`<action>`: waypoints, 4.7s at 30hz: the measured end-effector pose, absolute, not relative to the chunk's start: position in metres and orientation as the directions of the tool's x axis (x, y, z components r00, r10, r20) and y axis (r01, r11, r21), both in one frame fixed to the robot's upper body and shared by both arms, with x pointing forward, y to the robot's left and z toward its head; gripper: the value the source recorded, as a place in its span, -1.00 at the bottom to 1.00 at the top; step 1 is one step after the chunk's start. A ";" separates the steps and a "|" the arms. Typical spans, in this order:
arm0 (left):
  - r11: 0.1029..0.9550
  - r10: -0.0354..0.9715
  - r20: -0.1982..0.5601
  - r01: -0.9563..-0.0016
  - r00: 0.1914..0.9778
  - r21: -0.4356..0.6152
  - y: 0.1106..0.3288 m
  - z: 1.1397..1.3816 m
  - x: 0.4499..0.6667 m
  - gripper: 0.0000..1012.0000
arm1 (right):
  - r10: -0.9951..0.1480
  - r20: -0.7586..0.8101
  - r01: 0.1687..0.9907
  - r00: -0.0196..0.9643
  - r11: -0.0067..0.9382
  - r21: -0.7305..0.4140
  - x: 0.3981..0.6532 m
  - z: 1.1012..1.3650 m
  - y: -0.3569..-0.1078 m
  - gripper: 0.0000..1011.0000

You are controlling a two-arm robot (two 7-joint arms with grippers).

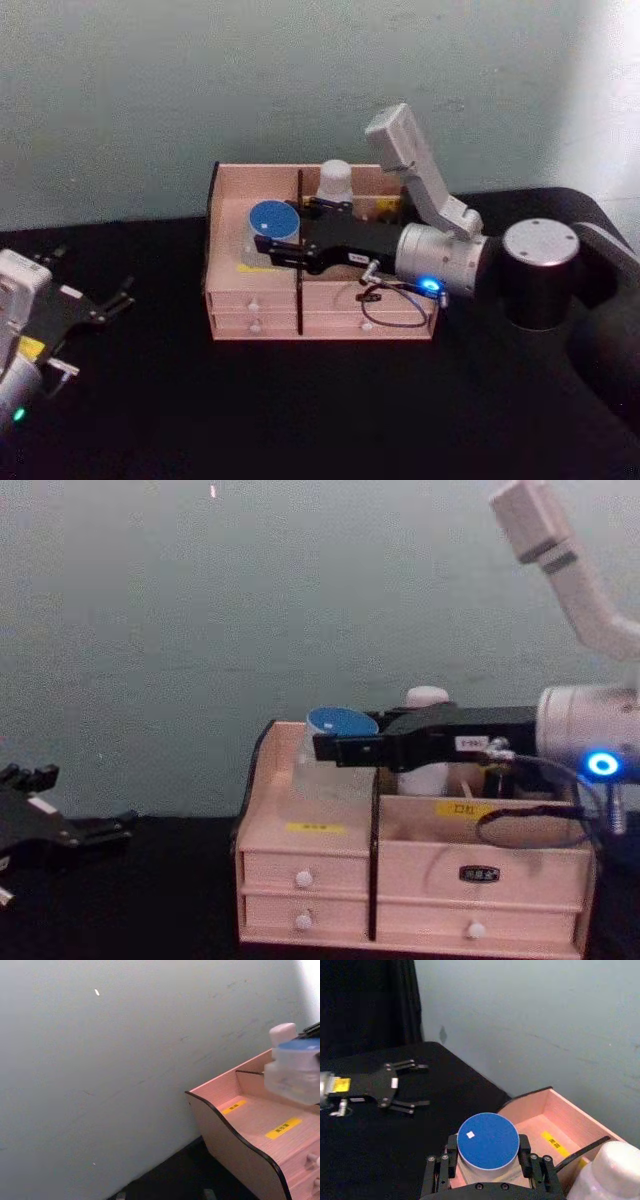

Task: Pick up the facial cleanser and watermelon frost from the table and place them into the tiered storage box.

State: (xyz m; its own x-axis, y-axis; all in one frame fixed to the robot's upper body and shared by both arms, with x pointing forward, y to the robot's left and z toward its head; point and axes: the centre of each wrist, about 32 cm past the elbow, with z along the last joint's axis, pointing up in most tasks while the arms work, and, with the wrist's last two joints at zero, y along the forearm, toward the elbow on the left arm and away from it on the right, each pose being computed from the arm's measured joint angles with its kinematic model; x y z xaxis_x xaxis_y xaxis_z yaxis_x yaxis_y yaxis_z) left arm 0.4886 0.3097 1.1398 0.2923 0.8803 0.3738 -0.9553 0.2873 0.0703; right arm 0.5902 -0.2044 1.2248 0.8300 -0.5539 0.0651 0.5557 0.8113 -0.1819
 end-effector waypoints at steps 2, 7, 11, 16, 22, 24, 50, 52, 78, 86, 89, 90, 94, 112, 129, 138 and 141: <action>0.287 0.880 0.374 -0.955 0.292 0.070 0.310 1.140 0.489 0.98 | -0.559 0.064 0.560 0.827 0.806 -0.191 0.594 1.224 -0.201 0.40; 0.287 0.880 0.374 -0.955 0.292 0.070 0.310 1.140 0.489 0.98 | -0.570 0.060 0.568 0.819 0.793 -0.219 0.605 1.222 -0.191 0.40; 0.287 0.880 0.374 -0.955 0.292 0.070 0.310 1.140 0.489 0.98 | -0.577 0.058 0.573 0.815 0.786 -0.232 0.612 1.220 -0.186 0.40; 0.287 0.880 0.374 -0.955 0.292 0.070 0.310 1.140 0.489 0.98 | -0.591 0.055 0.585 0.804 0.772 -0.249 0.619 1.218 -0.180 0.40; 0.287 0.880 0.374 -0.955 0.292 0.070 0.310 1.140 0.489 0.98 | -0.603 0.049 0.593 0.796 0.762 -0.260 0.625 1.217 -0.178 0.40; 0.287 0.880 0.374 -0.955 0.292 0.070 0.310 1.140 0.489 0.98 | -0.609 0.044 0.597 0.792 0.757 -0.267 0.628 1.216 -0.176 0.40; 0.287 0.880 0.374 -0.955 0.292 0.070 0.310 1.140 0.489 0.98 | -0.618 0.039 0.604 0.785 0.749 -0.273 0.631 1.216 -0.175 0.71; 0.287 0.880 0.374 -0.955 0.292 0.070 0.310 1.140 0.489 0.98 | -0.618 0.039 0.603 0.785 0.749 -0.273 0.631 1.216 -0.175 0.84; 0.287 0.880 0.374 -0.955 0.292 0.070 0.310 1.140 0.489 0.98 | -0.578 0.067 0.582 0.813 0.809 -0.086 0.592 1.220 -0.212 0.98; 0.287 0.880 0.374 -0.955 0.292 0.070 0.310 1.140 0.489 0.98 | -0.481 0.045 0.483 0.875 0.872 -0.073 0.556 1.211 -0.256 0.98; 0.287 0.880 0.374 -0.955 0.292 0.070 0.310 1.140 0.489 0.98 | -0.469 0.043 0.471 0.882 0.878 -0.090 0.544 1.208 -0.269 0.98; 0.287 0.880 0.374 -0.955 0.292 0.070 0.310 1.140 0.489 0.98 | -0.468 0.041 0.469 0.883 0.877 -0.106 0.538 1.206 -0.277 0.98; 0.287 0.880 0.374 -0.955 0.292 0.070 0.310 1.140 0.489 0.98 | -0.490 0.035 0.489 0.871 0.860 -0.145 0.521 1.201 -0.295 0.98; 0.287 0.880 0.374 -0.955 0.292 0.070 0.310 1.140 0.489 0.98 | -0.937 0.090 0.940 0.337 0.329 -0.085 0.491 1.199 -0.327 0.98; 0.287 0.880 0.374 -0.955 0.292 0.070 0.310 1.140 0.489 0.98 | -0.960 0.266 0.988 0.090 0.053 -0.142 0.494 1.142 -0.266 0.98; 0.287 0.880 0.374 -0.955 0.292 0.070 0.310 1.140 0.489 0.98 | -0.959 0.267 0.985 0.097 0.053 -0.166 0.498 1.137 -0.263 0.98; 0.287 0.880 0.374 -0.955 0.292 0.070 0.310 1.140 0.489 0.98 | -0.959 0.267 0.985 0.098 0.055 -0.165 0.497 1.137 -0.264 0.98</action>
State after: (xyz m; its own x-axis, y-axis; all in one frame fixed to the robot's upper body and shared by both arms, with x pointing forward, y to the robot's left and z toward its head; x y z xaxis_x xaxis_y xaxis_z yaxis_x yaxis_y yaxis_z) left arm 0.4886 0.3097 1.1398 0.2922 0.8803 0.3737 -0.9553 0.2873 0.0703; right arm 0.4975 -0.2635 1.1370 0.0983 -0.9587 0.2668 0.9847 0.0549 -0.1653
